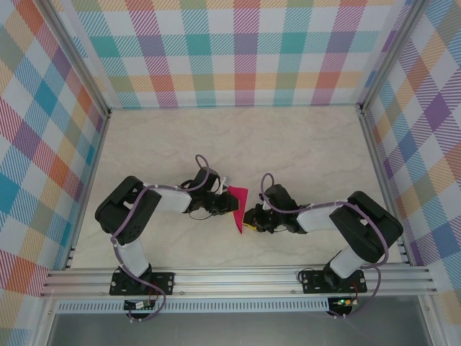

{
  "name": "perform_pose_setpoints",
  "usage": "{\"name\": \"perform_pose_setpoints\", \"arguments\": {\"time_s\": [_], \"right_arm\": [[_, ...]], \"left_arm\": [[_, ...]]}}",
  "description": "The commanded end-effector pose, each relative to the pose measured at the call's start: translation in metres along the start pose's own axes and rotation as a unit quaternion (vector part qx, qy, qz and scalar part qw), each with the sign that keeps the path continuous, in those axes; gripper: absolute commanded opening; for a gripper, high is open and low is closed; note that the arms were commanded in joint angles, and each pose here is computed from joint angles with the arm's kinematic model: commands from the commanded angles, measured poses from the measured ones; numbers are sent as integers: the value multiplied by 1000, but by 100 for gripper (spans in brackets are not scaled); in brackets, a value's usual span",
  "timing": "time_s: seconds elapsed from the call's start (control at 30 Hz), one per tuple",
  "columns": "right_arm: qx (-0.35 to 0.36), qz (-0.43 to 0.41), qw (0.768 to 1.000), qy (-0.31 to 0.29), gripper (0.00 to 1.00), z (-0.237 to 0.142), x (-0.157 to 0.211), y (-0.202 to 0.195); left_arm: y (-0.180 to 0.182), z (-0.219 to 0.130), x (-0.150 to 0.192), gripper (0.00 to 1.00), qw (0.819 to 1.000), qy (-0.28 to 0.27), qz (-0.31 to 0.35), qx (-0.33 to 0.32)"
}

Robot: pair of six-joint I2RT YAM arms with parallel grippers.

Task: Fold a paper plane with a square sheet of paper (pick it up from the middle)
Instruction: Fold the wing for the fifth time at the center of the table.

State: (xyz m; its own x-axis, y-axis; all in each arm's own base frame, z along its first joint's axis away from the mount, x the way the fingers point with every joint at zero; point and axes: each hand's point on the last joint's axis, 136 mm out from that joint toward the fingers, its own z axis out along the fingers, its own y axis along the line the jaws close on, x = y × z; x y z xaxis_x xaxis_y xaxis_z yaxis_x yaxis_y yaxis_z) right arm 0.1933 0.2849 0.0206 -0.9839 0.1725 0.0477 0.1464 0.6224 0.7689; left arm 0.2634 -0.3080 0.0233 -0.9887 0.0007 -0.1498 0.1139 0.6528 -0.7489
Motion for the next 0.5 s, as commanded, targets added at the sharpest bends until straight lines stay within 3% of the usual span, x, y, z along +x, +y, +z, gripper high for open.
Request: {"name": "perform_pose_setpoints", "arguments": {"time_s": [0.0, 0.3, 0.47], "right_arm": [[25, -8, 999, 20, 20, 0, 9, -7], [23, -39, 999, -23, 27, -25, 3, 19], [22, -42, 999, -16, 31, -26, 5, 32]], "left_arm": [[28, 14, 15, 19, 999, 26, -14, -39], [26, 13, 18, 19, 999, 31, -13, -35], [25, 14, 19, 19, 999, 34, -11, -33]]}}
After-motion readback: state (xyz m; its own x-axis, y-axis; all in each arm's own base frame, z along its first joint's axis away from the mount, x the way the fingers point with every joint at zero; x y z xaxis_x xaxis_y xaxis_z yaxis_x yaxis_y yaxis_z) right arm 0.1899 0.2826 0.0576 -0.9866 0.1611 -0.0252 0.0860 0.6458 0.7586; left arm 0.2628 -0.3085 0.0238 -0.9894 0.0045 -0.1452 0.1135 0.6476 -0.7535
